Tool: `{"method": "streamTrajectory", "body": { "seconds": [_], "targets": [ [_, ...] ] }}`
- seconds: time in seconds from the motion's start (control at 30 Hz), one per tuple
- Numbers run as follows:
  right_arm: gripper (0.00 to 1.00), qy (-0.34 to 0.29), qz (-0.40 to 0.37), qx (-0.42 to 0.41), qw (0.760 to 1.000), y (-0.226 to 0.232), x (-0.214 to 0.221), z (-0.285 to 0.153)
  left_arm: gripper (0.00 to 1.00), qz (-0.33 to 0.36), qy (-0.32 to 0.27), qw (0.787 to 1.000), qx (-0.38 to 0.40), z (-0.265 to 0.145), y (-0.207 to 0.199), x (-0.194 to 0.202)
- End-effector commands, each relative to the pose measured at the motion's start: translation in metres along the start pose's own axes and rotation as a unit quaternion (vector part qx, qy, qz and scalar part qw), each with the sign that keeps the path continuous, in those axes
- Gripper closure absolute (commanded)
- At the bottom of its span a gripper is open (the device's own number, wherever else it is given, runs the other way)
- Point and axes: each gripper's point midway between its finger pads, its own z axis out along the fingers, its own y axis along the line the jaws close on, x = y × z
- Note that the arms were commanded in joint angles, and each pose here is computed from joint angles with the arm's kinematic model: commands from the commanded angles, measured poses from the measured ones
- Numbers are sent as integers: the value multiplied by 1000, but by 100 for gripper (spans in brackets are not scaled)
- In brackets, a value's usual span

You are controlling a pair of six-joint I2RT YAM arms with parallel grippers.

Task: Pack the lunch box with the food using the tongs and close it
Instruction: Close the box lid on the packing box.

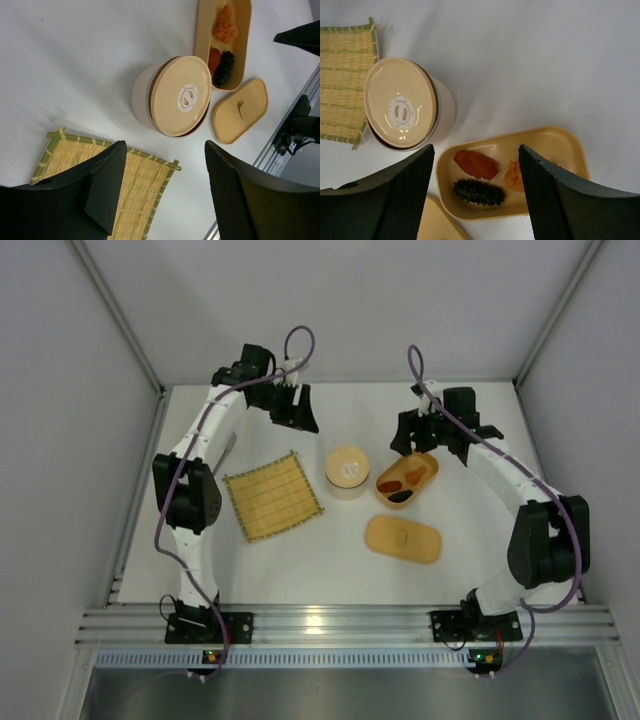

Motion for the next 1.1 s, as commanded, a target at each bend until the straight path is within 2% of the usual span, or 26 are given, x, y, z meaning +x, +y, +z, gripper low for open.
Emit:
{"method": "streamTrajectory", "body": {
  "seconds": [0.0, 0.13, 0.17, 0.47, 1.07],
  "targets": [
    [33, -37, -23, -19, 999, 23, -35, 29, 31, 53, -43, 998, 7, -33, -23, -14],
    [37, -24, -35, -37, 998, 38, -41, 58, 31, 46, -38, 998, -3, -33, -20, 9],
    [38, -9, -15, -41, 999, 40, -33, 69, 31, 46, -39, 998, -5, -32, -18, 12],
    [48, 27, -18, -53, 998, 53, -23, 104, 31, 43, -43, 998, -25, -33, -13, 27],
    [56, 82, -14, -96, 992, 71, 11, 114, 31, 47, -59, 996, -48, -37, -4, 25]
  ]
}}
